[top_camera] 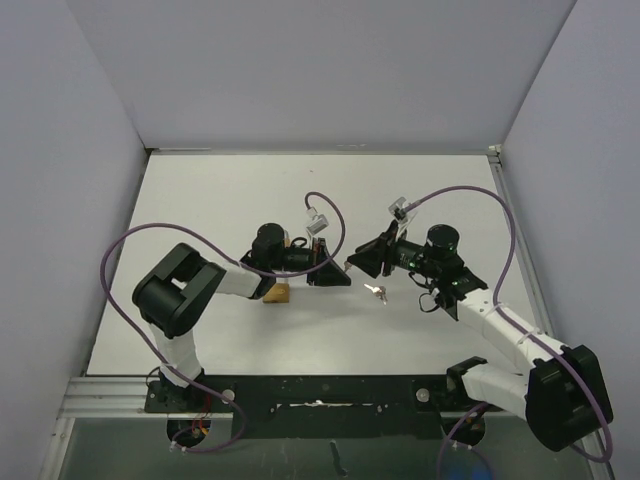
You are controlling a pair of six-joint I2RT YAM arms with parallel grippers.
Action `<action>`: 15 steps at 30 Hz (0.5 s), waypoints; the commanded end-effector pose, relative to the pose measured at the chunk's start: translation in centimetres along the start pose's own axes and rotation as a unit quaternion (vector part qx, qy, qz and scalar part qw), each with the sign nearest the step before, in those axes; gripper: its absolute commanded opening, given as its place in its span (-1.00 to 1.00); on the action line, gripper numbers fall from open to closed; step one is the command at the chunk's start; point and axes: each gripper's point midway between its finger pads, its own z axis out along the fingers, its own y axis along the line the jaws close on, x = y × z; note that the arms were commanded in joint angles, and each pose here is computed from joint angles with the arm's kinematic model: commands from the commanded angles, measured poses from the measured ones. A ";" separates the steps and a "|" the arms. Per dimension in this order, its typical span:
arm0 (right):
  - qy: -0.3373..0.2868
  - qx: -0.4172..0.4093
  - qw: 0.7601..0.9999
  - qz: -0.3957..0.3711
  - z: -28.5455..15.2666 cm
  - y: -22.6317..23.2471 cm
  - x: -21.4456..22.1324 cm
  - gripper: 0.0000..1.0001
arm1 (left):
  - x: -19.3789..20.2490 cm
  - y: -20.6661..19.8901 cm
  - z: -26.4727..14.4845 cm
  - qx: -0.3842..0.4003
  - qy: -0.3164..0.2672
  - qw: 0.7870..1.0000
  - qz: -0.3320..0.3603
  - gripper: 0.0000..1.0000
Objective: Unlock with the key
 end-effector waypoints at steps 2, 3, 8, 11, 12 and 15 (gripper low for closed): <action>-0.017 -0.021 0.999 -0.024 0.5 0.6 -0.9 -0.19 | -2.7 -2.0 0.3 0.012 -0.022 0.998 0.063 -1.00; -0.015 -0.021 0.999 -0.023 0.5 0.5 -0.7 -0.19 | -2.7 -2.1 0.3 0.013 -0.022 0.998 0.063 -1.00; -0.009 -0.030 0.999 -0.023 0.9 0.4 -0.2 -0.20 | -2.6 -2.6 0.5 0.020 -0.019 0.997 0.065 -1.00; -0.006 -0.039 0.999 -0.024 1.1 0.5 -0.1 -0.22 | -2.6 -2.8 0.6 0.021 -0.018 0.997 0.066 -1.00; -0.005 -0.042 0.999 -0.023 1.2 0.5 0.0 -0.23 | -2.6 -2.8 0.6 0.022 -0.018 0.997 0.066 -1.00; -0.001 -0.050 0.998 -0.024 1.3 0.6 0.3 -0.27 | -2.7 -2.9 0.6 0.022 -0.020 0.997 0.068 -1.00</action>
